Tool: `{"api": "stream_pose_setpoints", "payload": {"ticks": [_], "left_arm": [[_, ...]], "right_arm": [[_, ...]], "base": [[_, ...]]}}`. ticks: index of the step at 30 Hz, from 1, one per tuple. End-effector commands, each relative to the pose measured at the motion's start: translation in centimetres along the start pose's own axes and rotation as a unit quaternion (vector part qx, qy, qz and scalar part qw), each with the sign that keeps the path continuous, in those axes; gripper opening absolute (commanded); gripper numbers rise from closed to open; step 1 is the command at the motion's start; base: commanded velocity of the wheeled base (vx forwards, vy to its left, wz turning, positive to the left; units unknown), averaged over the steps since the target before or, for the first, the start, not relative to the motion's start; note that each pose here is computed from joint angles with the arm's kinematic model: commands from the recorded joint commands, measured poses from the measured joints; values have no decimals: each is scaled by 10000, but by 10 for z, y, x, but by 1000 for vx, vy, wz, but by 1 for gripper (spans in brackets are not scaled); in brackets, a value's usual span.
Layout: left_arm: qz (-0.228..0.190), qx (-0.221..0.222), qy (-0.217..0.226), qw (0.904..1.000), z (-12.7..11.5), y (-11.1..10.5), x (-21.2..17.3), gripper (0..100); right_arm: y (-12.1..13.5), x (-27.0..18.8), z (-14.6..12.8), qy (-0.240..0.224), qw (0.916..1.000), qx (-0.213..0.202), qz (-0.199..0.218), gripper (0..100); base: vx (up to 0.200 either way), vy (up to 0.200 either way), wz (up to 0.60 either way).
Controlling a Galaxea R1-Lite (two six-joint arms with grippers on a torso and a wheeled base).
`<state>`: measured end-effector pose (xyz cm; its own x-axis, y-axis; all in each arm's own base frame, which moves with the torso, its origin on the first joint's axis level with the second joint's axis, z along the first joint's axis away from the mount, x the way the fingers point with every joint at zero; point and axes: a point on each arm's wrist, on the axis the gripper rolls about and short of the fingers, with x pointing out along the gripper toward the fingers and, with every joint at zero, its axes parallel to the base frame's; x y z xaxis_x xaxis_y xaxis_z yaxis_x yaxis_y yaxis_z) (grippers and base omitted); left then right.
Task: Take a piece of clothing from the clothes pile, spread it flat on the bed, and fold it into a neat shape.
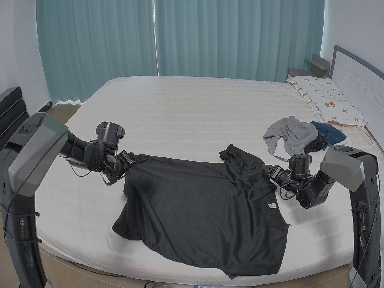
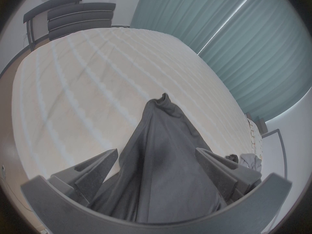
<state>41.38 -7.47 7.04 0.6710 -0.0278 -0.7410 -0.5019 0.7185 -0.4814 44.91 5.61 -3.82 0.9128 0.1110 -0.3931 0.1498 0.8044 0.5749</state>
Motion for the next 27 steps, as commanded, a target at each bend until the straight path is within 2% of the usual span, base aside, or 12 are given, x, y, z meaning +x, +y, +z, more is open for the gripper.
{"api": "stream_pose_setpoints", "payload": {"ticks": [1,3,9,10,17,20,21,23,27], "left_arm": [[-420,-89,-40,9991,-18,7,-65,100],[-454,-31,-4,9990,-33,16,-64,100],[-447,-16,-17,9990,-45,29,-57,100],[-422,-20,1,9991,-46,30,-56,100],[-281,-37,1,9996,-51,37,-50,100],[-351,-215,-107,9991,-53,40,-48,100],[-351,-215,-107,9991,-53,40,-48,100],[-336,-189,-114,9992,-57,45,-43,100],[-217,-188,-42,9996,-61,51,-37,100]], "right_arm": [[-16,38,-12,177,9997,-98,-142,100],[-17,41,-16,273,9994,-110,-181,100],[-12,46,-16,301,9994,-160,-108,100],[-12,46,-16,349,9991,-175,-145,0],[-2,48,-6,241,9995,-198,-72,0],[10,46,13,-61,9997,-190,115,0],[10,46,13,-61,9997,-190,115,0],[18,49,28,-362,9986,-182,340,0],[25,55,50,-754,9959,-164,481,0]], "base": [[0,0,0],[0,0,0],[0,0,0],[0,0,0],[0,0,0],[0,0,0],[0,0,0],[0,0,0],[0,0,0]]}}
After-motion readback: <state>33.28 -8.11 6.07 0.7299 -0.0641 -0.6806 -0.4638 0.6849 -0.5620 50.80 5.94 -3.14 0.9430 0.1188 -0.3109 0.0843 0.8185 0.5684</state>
